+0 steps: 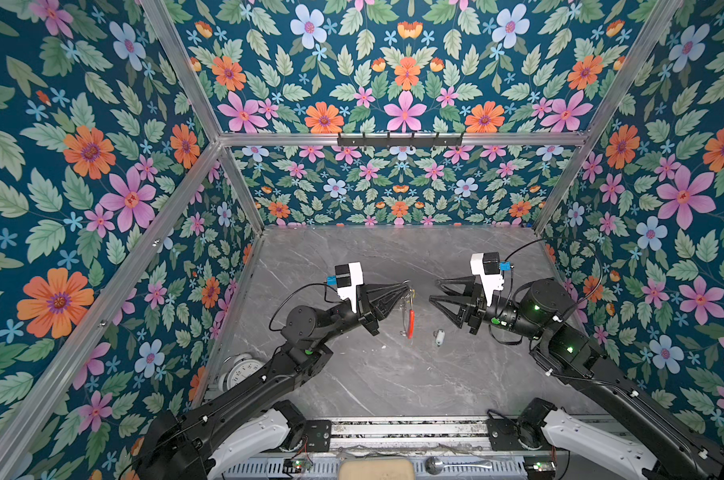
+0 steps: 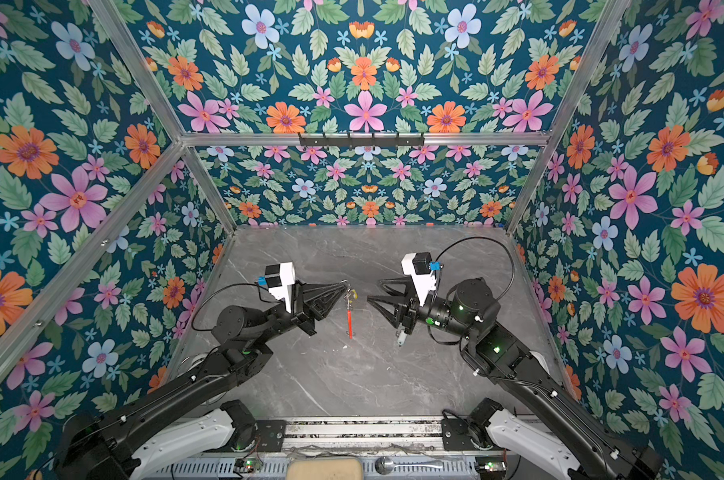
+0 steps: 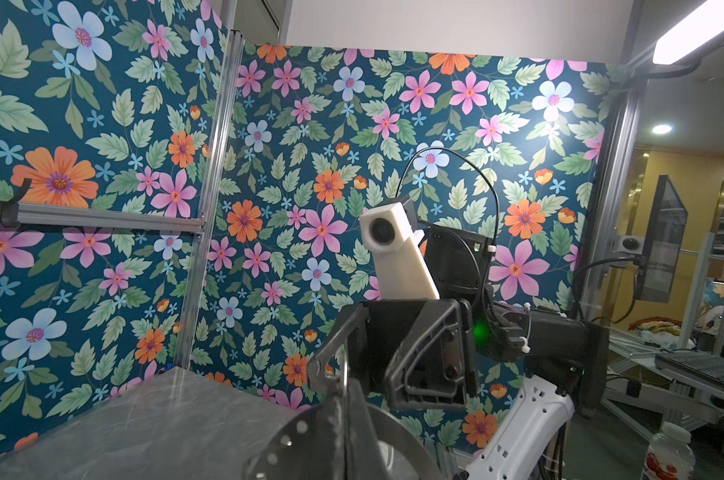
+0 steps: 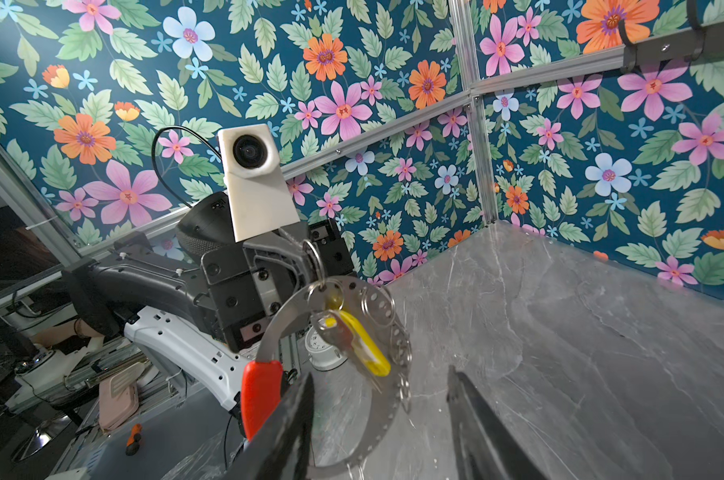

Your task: Remove the keys from the keyring

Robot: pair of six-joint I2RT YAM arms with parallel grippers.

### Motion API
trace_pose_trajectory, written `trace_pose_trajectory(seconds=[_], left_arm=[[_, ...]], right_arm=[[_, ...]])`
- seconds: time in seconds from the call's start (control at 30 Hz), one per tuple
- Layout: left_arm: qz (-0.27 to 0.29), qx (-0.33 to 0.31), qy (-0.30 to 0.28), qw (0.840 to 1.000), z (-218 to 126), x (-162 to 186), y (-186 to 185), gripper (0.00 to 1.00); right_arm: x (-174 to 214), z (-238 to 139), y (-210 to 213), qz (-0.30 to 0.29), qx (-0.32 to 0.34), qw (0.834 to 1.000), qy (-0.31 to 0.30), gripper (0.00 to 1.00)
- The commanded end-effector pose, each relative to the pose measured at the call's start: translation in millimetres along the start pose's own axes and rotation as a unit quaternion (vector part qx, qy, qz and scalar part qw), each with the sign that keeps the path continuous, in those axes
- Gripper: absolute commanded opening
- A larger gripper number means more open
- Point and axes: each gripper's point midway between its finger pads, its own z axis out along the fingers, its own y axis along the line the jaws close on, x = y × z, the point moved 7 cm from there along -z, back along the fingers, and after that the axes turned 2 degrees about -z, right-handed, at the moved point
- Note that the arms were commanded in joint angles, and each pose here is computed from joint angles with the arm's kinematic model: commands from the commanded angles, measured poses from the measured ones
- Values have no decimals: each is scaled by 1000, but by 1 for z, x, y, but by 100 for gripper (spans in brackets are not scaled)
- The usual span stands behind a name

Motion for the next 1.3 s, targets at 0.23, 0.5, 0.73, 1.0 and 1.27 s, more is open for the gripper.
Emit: trace_pose_trajectory(seconds=[0.23,0.5,0.73,1.0,1.27], left_arm=[[8,31,-26,999,1,-10,-8,0],[-10,56,-23,998,3,-6,-10,0],[-17,62,-26,998,5,-4,-8,0],[-21,61,-27,998,6,-2,-7,0],[-22,56,-27,998,5,0,-5,0]], right_arm=[[-4,9,8,-3,-44,999,8,54],[-3,18,15,-9,-83,996,30,54],[3,26,14,-4,-92,994,54,50],[8,31,17,0,-107,992,65,31],[4,26,22,-13,-114,992,47,20]])
